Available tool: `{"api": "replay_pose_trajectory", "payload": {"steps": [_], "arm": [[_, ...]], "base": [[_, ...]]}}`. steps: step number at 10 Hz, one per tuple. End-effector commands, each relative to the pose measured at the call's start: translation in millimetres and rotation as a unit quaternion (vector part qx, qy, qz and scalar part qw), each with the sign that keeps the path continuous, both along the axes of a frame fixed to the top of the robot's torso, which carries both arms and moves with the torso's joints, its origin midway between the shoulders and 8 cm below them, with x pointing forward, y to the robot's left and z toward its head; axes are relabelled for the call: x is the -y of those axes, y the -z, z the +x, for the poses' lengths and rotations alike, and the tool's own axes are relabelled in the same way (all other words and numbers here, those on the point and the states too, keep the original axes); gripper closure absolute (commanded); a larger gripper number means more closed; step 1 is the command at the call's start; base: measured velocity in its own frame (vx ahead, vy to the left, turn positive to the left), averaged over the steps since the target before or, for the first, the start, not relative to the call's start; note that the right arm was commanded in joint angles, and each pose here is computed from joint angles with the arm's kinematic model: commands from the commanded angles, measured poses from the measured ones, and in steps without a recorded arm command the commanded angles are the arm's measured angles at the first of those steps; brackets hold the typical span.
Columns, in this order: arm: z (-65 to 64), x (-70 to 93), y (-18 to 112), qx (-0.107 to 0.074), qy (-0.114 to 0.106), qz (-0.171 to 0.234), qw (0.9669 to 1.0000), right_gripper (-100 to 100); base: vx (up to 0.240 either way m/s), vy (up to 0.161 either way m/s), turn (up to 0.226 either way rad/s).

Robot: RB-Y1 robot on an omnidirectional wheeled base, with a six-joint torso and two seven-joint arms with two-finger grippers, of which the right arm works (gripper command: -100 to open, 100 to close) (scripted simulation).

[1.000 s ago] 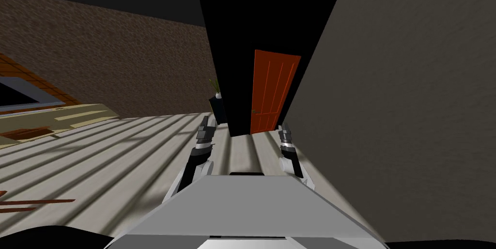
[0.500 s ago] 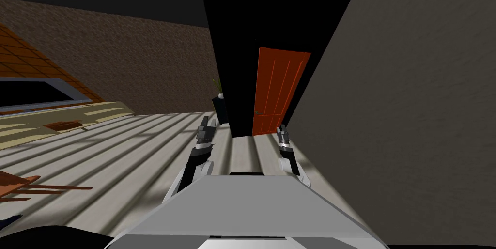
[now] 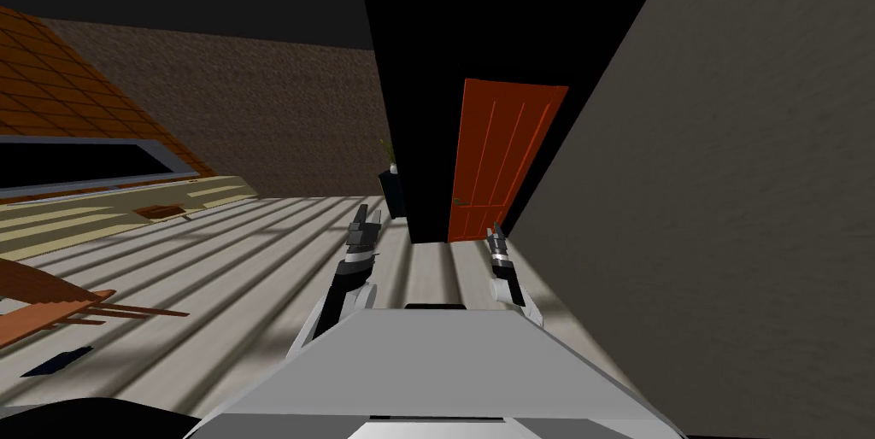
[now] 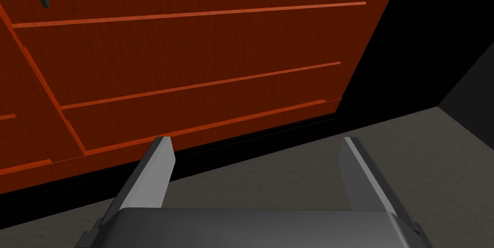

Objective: Pull the door open

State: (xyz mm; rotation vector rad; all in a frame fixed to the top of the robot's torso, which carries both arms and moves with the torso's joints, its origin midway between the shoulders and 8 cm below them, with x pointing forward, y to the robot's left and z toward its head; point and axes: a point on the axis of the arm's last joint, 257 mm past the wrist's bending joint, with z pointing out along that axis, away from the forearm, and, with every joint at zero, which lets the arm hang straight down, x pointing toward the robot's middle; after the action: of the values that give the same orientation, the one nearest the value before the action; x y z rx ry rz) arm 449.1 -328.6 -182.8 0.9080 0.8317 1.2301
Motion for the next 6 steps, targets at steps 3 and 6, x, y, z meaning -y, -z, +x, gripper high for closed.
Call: {"api": "replay_pose_trajectory", "payload": {"steps": [3, 6], "arm": [[6.6, 5.8, 29.6, -0.027, 0.003, 0.008, 0.9996, -100], [11.4, 10.1, 51.5, -0.046, 0.006, 0.014, 0.9988, -100]], "base": [[0.097, -0.031, 0.108], [0.098, -0.029, 0.116]]}}
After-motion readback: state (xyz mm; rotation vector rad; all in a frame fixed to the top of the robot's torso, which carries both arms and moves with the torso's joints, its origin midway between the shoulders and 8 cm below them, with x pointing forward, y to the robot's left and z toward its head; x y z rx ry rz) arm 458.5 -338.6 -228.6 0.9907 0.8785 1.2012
